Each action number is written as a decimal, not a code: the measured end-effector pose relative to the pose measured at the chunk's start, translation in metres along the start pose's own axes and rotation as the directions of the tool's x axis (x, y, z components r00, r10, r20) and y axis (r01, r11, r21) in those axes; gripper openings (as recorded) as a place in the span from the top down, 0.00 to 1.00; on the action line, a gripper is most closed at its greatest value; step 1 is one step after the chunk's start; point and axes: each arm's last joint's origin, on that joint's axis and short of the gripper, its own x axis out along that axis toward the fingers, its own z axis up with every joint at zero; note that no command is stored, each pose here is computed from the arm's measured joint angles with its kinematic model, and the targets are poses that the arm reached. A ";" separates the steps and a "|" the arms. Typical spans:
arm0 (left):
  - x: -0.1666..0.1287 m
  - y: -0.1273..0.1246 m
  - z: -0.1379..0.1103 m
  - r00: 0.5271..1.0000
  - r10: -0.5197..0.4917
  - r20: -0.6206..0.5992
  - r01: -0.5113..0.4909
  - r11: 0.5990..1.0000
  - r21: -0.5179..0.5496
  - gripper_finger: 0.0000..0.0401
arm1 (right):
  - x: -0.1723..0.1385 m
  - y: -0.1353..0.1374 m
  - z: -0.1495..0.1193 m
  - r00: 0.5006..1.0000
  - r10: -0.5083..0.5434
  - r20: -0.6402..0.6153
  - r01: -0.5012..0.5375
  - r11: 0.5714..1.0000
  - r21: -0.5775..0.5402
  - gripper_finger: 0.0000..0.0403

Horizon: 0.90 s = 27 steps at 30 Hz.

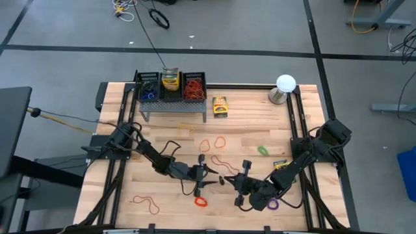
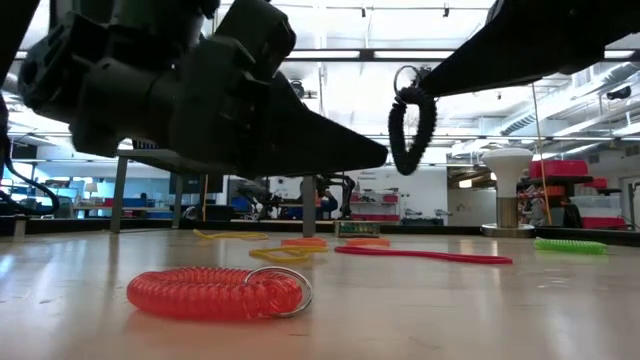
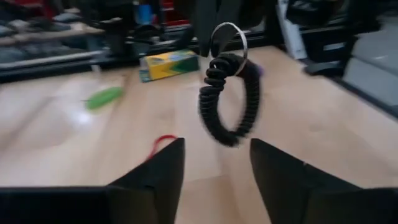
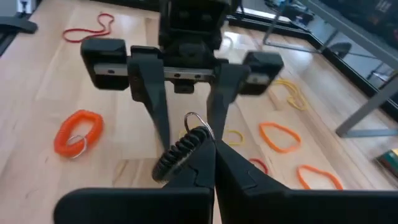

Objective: Pick & Place Office Desk Supplies
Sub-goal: Put the black spiral keychain into the left black bin

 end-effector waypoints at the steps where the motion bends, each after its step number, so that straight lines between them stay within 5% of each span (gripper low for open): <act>1: 0.001 0.001 0.000 1.000 -0.023 0.001 0.023 1.000 -0.006 0.50 | 0.000 0.000 0.000 1.000 0.006 -0.001 -0.006 1.000 -0.008 0.99; 6: 0.003 0.005 0.001 0.993 -0.117 0.022 0.117 0.993 -0.007 0.40 | 0.000 0.002 0.001 0.998 0.057 -0.007 -0.057 0.997 -0.056 0.99; 12: 0.004 0.010 0.003 0.984 -0.168 0.053 0.169 0.986 -0.011 0.40 | 0.000 0.004 0.004 0.994 0.109 0.010 -0.108 0.989 -0.102 0.99; 16: 0.009 0.007 0.009 0.956 -0.283 0.074 0.283 0.959 -0.003 0.45 | 0.002 0.003 0.005 0.995 0.104 0.011 -0.102 0.987 -0.125 0.99; 27: 0.013 0.005 0.014 0.955 -0.286 0.083 0.284 0.958 0.032 0.72 | 0.005 0.001 0.009 0.992 0.120 0.031 -0.114 0.983 -0.147 0.99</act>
